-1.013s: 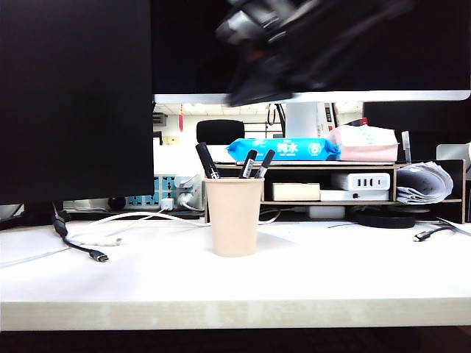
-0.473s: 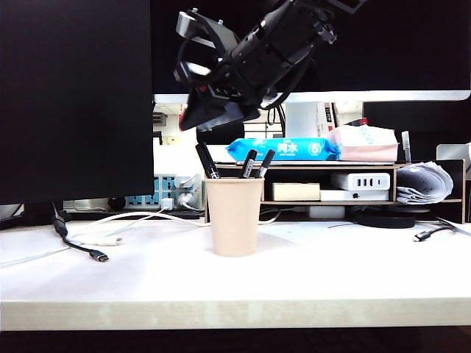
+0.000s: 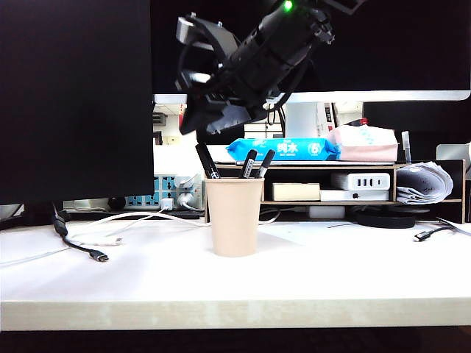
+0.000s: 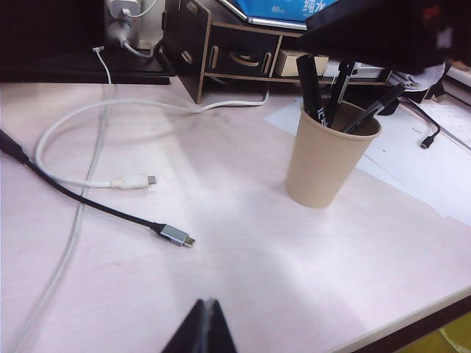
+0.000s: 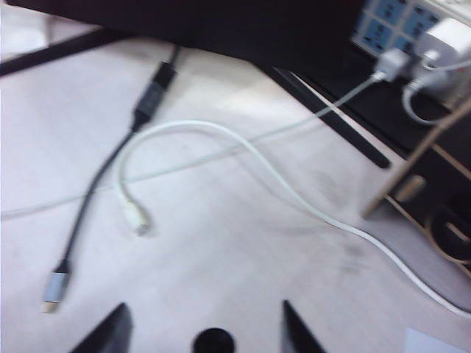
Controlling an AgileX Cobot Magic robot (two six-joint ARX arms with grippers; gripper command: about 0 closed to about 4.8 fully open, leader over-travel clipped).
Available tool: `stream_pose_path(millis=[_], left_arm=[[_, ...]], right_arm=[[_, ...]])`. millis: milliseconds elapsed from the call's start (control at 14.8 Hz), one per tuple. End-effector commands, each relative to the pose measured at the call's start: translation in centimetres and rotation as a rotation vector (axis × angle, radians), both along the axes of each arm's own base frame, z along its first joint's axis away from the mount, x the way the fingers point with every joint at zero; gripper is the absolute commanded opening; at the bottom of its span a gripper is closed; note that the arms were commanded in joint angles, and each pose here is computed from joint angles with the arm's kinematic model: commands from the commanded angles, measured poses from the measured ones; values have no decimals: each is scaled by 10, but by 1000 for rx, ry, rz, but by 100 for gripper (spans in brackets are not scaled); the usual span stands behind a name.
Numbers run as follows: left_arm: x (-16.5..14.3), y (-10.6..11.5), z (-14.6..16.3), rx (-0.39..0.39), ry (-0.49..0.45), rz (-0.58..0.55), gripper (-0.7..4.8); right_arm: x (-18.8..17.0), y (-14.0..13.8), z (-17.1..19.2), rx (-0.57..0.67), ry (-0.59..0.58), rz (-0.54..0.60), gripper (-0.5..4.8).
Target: Pick up the marker from the paper cup and put it on the table.
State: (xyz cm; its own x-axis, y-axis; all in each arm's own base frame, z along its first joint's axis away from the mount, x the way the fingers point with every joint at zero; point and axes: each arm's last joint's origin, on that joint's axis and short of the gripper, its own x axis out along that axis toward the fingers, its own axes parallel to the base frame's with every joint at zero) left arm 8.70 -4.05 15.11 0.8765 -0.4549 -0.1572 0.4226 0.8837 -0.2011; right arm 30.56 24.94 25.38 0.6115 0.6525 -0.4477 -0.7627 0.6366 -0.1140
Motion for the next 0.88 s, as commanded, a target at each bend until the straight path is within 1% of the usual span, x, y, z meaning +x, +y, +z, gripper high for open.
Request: stream_pose_path(millis=[68, 405, 473, 540, 743, 810, 878], left_arm=[[0, 0, -2, 9, 12, -4, -5], [0, 0, -2, 9, 12, -4, -5], [0, 0, -2, 9, 12, -4, -5], [0, 0, -2, 9, 12, -4, -5], [0, 0, -2, 9, 12, -4, -5], [0, 0, -2, 9, 12, -4, -5], [0, 0, -2, 9, 12, -4, -5]], right_arm=[[2, 2, -3, -11, -3, -17, 257], [4, 3, -14, -39, 30, -20, 249], [4, 3, -15, -42, 34, -20, 208], [4, 3, -15, -42, 34, -20, 197], [4, 3, -15, -43, 34, -21, 195], [4, 3, -15, -46, 32, -28, 123], [4, 2, -15, -53, 27, -44, 98]])
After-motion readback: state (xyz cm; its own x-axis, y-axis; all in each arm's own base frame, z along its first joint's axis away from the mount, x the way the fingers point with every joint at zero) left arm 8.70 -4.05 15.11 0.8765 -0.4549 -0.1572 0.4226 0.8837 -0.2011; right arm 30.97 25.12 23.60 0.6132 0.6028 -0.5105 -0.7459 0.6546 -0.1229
